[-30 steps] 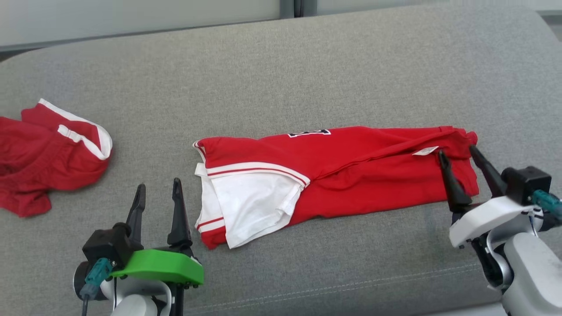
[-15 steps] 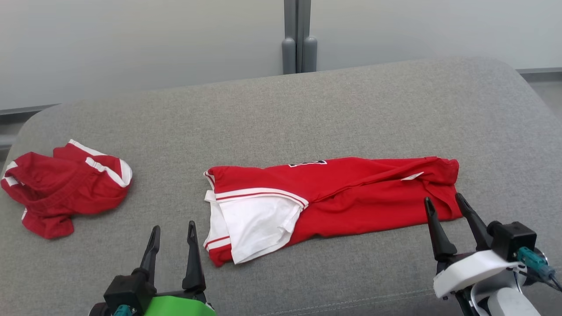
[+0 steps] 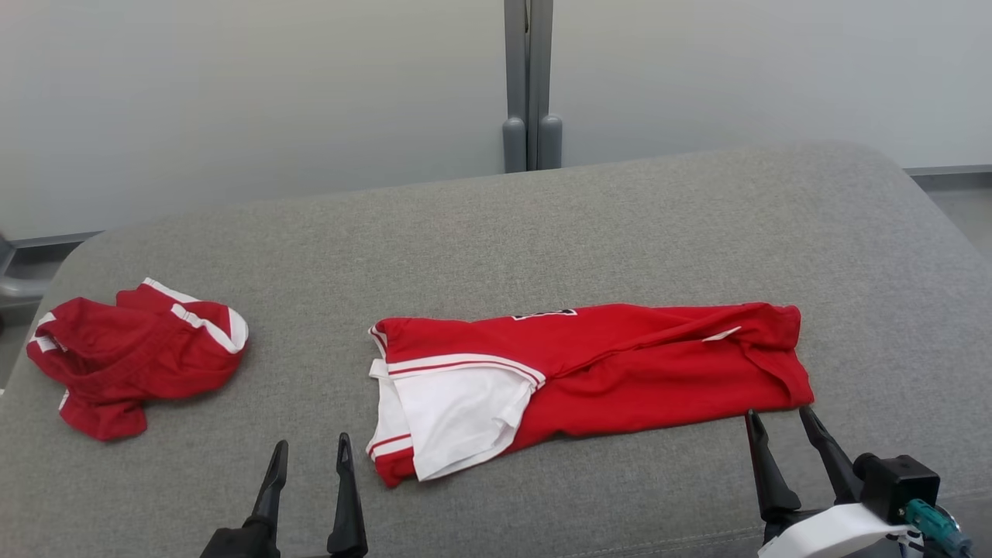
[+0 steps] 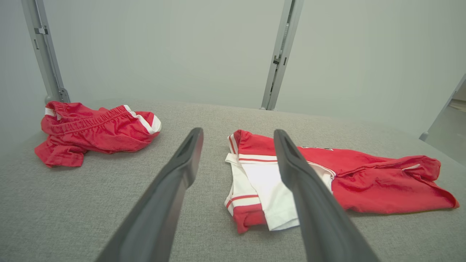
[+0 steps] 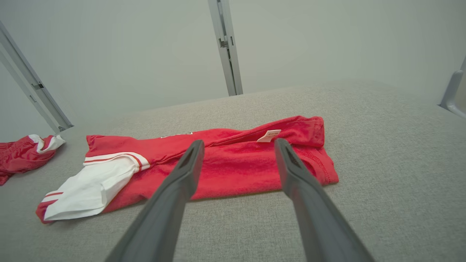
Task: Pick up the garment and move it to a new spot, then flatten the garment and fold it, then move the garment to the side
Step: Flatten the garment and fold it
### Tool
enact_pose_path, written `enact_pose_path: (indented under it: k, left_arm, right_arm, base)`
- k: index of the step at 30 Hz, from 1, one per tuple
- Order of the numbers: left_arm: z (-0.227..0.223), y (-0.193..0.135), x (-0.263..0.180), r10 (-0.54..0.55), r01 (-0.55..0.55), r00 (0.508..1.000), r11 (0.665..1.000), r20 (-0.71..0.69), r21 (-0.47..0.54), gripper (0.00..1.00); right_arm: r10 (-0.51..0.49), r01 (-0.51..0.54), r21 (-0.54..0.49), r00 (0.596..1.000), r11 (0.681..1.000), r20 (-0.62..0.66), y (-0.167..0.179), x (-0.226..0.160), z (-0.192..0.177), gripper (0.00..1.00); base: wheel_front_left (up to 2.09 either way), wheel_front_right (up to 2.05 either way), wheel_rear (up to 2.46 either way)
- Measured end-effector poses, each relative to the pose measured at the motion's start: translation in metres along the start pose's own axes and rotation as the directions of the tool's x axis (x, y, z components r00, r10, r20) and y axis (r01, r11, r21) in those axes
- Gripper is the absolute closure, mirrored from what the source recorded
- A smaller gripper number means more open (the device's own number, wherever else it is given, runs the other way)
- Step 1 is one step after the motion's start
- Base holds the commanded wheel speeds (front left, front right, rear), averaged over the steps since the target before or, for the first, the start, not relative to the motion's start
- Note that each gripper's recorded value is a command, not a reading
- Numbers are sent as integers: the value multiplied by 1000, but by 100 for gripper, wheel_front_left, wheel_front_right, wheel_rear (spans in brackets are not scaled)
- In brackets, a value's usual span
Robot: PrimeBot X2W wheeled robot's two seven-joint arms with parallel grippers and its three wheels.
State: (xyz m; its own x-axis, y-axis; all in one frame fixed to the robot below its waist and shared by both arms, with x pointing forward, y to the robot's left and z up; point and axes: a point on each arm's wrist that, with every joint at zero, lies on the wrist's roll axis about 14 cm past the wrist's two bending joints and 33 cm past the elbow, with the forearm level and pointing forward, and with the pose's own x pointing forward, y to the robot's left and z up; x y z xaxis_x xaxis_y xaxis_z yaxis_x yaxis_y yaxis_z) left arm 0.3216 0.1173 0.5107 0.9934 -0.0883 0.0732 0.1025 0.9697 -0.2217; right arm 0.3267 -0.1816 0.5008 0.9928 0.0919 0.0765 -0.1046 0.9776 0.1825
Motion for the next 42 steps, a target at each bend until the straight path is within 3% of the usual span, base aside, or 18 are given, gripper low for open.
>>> enact_pose_path:
  k: [17, 25, 32, 37, 42]
  left_arm:
    - [-6, -3, 0, -26, 26, 1000, 999, -9, 19, 0]
    - [-14, -16, 9, -83, 84, 996, 996, -33, 31, 0]
    - [-25, -20, 20, -109, 111, 992, 993, -64, 35, 0]
    - [-28, -22, 37, -126, 129, 990, 991, -69, 43, 0]
    - [-39, -20, 48, -125, 129, 987, 991, -99, 38, 0]
  right_arm:
    - [-49, 51, 99, 999, 994, -22, -6, 4, -10, 0]
    - [-203, 215, 145, 975, 966, -95, -58, 32, -26, 0]
    - [-305, 316, 71, 943, 946, -133, -107, 61, -23, 0]
    - [-331, 342, 65, 934, 938, -133, -119, 96, -17, 0]
    - [-360, 388, 109, 909, 915, -211, -124, 111, -42, 0]
  base:
    - [0, 0, 0]
    - [0, 0, 0]
    - [0, 0, 0]
    - [0, 0, 0]
    - [0, 0, 0]
